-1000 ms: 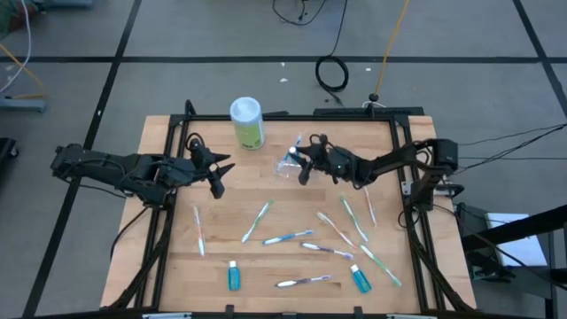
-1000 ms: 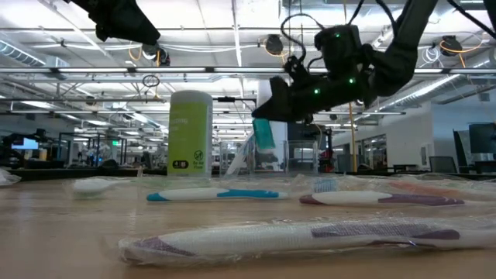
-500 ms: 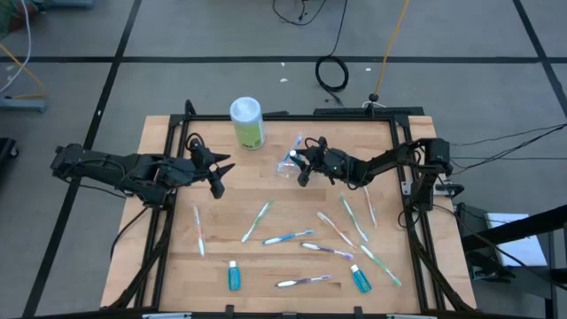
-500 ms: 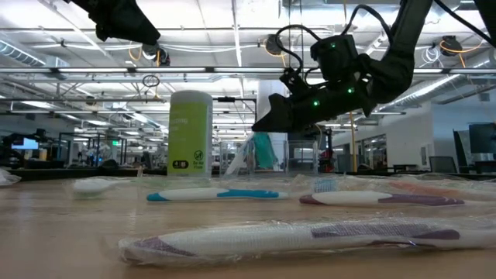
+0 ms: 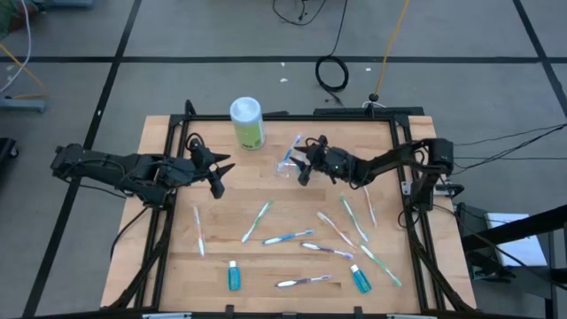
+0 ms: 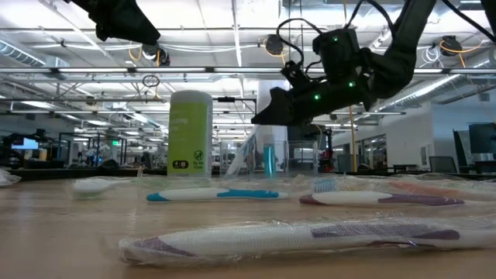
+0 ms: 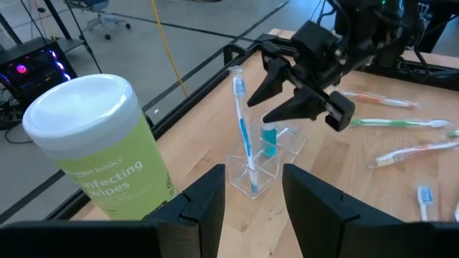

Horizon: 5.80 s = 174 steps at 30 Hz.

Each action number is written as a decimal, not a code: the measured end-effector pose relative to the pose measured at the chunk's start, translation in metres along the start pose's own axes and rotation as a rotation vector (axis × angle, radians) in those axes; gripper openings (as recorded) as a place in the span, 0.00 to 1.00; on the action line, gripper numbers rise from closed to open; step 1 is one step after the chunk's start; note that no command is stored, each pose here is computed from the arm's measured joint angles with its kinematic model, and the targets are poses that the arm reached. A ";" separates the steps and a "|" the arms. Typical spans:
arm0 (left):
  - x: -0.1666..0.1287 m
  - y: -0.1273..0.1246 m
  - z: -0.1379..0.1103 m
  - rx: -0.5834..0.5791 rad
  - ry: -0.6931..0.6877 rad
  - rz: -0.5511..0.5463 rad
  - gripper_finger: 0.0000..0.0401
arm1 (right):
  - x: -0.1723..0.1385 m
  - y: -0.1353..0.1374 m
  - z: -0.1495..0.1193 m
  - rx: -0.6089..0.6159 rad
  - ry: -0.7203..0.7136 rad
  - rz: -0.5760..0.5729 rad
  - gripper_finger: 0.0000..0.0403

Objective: Pick & Place toothbrushing station
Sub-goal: Put the right orange toothbrush into the transparent organizer, then put the left orange toothbrush into the transparent organizer

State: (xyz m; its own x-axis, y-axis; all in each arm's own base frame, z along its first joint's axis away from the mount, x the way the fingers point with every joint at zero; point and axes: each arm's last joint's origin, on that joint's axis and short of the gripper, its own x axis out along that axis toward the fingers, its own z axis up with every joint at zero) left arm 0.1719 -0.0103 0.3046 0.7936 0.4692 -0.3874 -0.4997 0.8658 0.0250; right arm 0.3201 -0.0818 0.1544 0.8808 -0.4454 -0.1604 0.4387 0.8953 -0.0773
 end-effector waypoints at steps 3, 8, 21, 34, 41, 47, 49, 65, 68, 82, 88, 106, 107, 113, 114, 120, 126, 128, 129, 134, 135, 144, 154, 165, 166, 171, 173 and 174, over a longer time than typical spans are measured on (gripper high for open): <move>0.000 0.000 0.000 0.000 0.000 0.000 0.37 | -0.006 -0.001 0.013 0.002 -0.015 0.002 0.43; 0.000 0.000 0.000 -0.001 0.000 0.000 0.37 | -0.026 0.007 0.034 -0.016 0.032 0.049 0.43; 0.017 -0.011 -0.007 0.039 0.065 0.018 0.37 | -0.124 0.049 0.056 0.064 0.413 0.298 0.41; 0.041 -0.031 -0.019 -0.125 0.192 -0.103 0.37 | -0.174 0.071 0.026 0.335 0.933 0.342 0.41; 0.058 -0.040 -0.034 -0.186 0.304 -0.068 0.37 | -0.184 0.059 0.014 0.305 1.093 0.161 0.41; 0.069 -0.046 -0.042 -0.226 0.346 -0.030 0.37 | -0.189 0.039 0.007 0.292 1.163 -0.092 0.41; 0.072 -0.047 -0.043 -0.224 0.347 -0.024 0.37 | -0.191 0.030 0.005 0.261 1.175 -0.204 0.41; 0.081 -0.035 -0.038 -0.226 0.322 0.017 0.37 | -0.172 -0.007 -0.030 0.290 1.145 -0.329 0.41; 0.082 -0.031 -0.038 -0.222 0.321 0.029 0.37 | -0.176 -0.014 -0.048 0.306 1.155 -0.356 0.41; 0.088 -0.021 -0.036 -0.202 0.319 0.063 0.37 | -0.170 -0.013 -0.047 0.307 1.096 -0.220 0.03; 0.088 -0.022 -0.035 -0.203 0.311 0.065 0.37 | -0.156 -0.003 0.013 0.331 0.851 -0.072 0.03; 0.089 -0.022 -0.033 -0.169 0.287 0.049 0.37 | -0.086 0.002 0.077 -0.181 -0.327 0.062 0.02; 0.089 -0.022 -0.033 -0.169 0.286 0.049 0.37 | -0.080 0.001 0.071 -0.202 -0.299 0.055 0.02; 0.089 -0.023 -0.032 -0.172 0.282 0.047 0.37 | -0.054 -0.005 0.034 -0.136 -0.124 -0.044 0.02; 0.089 -0.023 -0.032 -0.172 0.282 0.046 0.37 | -0.051 -0.005 0.029 -0.111 -0.107 -0.055 0.02; 0.089 -0.023 -0.032 -0.167 0.285 0.044 0.37 | -0.045 -0.001 0.014 -0.043 -0.050 -0.081 0.02; 0.089 -0.023 -0.033 -0.166 0.291 0.041 0.37 | -0.050 0.003 0.014 0.079 -0.052 -0.348 0.02; 0.089 -0.023 -0.033 -0.166 0.291 0.041 0.37 | -0.051 0.005 0.013 0.110 -0.054 -0.371 0.03; 0.089 -0.023 -0.033 -0.166 0.291 0.041 0.37 | -0.051 0.006 0.013 0.116 -0.047 -0.368 0.03; 0.089 -0.023 -0.033 -0.181 0.291 0.042 0.37 | -0.052 0.010 0.005 0.116 0.018 -0.353 0.05; 0.089 -0.023 -0.033 -0.184 0.291 0.043 0.37 | -0.052 0.010 0.004 0.107 0.032 -0.353 0.06; 0.089 -0.023 -0.033 -0.193 0.291 0.044 0.37 | -0.055 0.012 0.005 0.123 0.036 -0.347 0.24; 0.088 -0.025 -0.034 -0.200 0.314 0.007 0.37 | -0.073 0.026 0.031 0.007 -0.036 -0.274 0.32; 0.077 -0.031 -0.050 -0.254 0.547 -0.101 0.37 | -0.105 0.039 0.043 -0.154 0.063 -0.173 0.32; 0.075 -0.030 -0.054 -0.271 0.581 -0.074 0.37 | -0.107 0.040 0.041 -0.164 0.086 -0.166 0.32; 0.064 -0.022 -0.068 -0.389 0.728 0.116 0.37 | -0.110 0.040 0.035 -0.186 0.141 -0.159 0.32; 0.059 -0.020 -0.073 -0.433 0.780 0.188 0.37 | -0.110 0.040 0.035 -0.184 0.141 -0.158 0.32; 0.055 -0.020 -0.076 -0.456 0.803 0.225 0.37 | -0.110 0.040 0.035 -0.185 0.141 -0.157 0.32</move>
State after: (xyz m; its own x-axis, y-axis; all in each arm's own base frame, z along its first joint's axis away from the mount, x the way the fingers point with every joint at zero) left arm 0.1994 -0.0147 0.2129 0.2711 0.2098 -0.9394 -0.8337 0.5389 -0.1202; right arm 0.2472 0.0027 0.2036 0.7655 -0.5855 -0.2669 0.5164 0.8064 -0.2883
